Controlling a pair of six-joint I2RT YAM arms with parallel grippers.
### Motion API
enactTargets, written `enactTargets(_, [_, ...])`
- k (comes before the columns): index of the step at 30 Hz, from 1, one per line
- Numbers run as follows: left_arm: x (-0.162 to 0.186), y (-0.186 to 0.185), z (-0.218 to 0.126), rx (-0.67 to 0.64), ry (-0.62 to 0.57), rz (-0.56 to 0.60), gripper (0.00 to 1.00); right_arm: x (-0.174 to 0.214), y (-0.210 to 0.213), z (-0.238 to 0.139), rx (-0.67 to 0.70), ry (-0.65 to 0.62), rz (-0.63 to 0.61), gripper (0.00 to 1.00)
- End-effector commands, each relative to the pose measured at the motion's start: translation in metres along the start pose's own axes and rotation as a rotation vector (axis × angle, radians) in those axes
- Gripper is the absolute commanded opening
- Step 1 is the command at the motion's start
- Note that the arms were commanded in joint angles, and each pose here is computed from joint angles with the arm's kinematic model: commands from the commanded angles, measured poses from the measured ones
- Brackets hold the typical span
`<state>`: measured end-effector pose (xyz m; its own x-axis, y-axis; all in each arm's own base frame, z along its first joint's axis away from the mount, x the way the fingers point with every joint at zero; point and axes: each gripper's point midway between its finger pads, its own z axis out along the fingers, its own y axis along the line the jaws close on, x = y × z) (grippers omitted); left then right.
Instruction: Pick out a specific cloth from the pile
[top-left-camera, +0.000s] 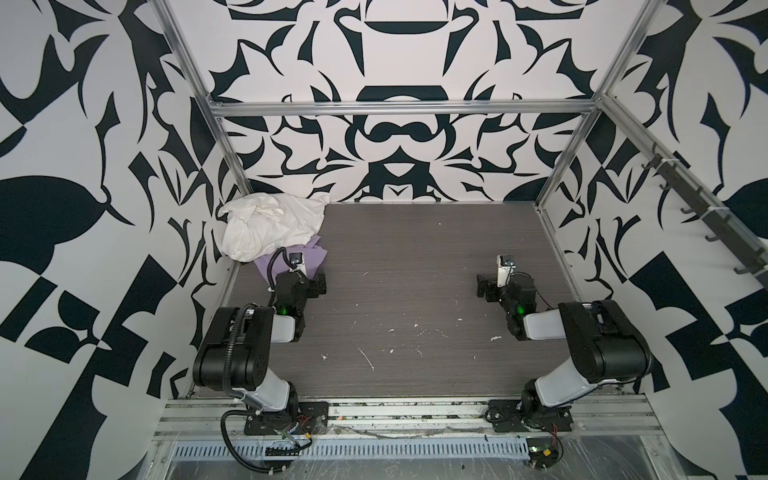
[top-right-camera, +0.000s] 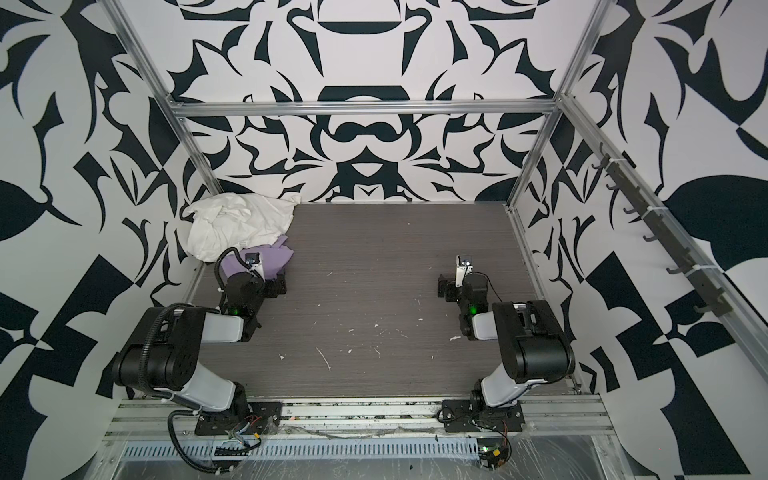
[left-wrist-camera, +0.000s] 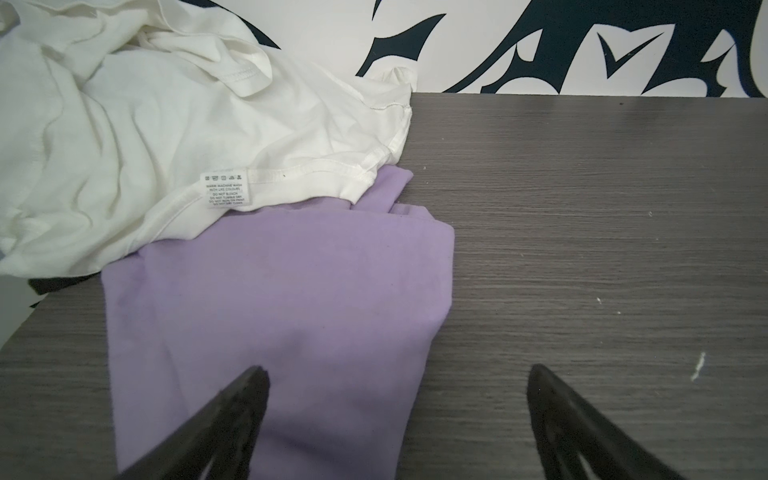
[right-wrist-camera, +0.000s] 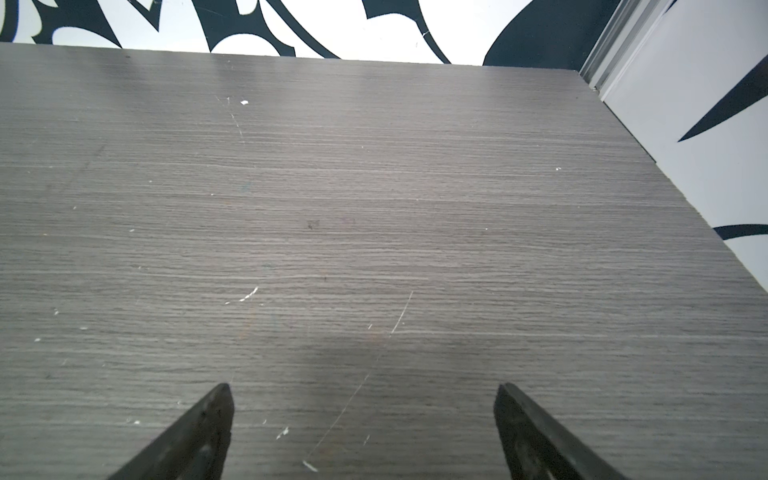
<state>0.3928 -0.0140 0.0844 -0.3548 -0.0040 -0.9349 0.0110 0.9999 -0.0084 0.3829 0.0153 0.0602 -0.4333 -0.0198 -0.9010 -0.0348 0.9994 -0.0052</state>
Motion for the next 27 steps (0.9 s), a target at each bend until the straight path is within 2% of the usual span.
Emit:
enactTargets(1, [-0.003, 0.001, 0.0, -0.003, -0.013, 0.003, 0.99, -0.018, 0.0, -0.003, -0.003, -0.06, -0.003, 1.0])
enactTargets(24, [-0.003, 0.002, -0.002, -0.006, -0.023, 0.0, 0.99, -0.018, -0.001, -0.004, -0.001, -0.064, 0.003, 1.0])
enactTargets(27, [-0.004, 0.002, -0.002, -0.007, -0.024, 0.0, 0.99, -0.018, -0.023, -0.01, 0.129, -0.084, 0.057, 1.0])
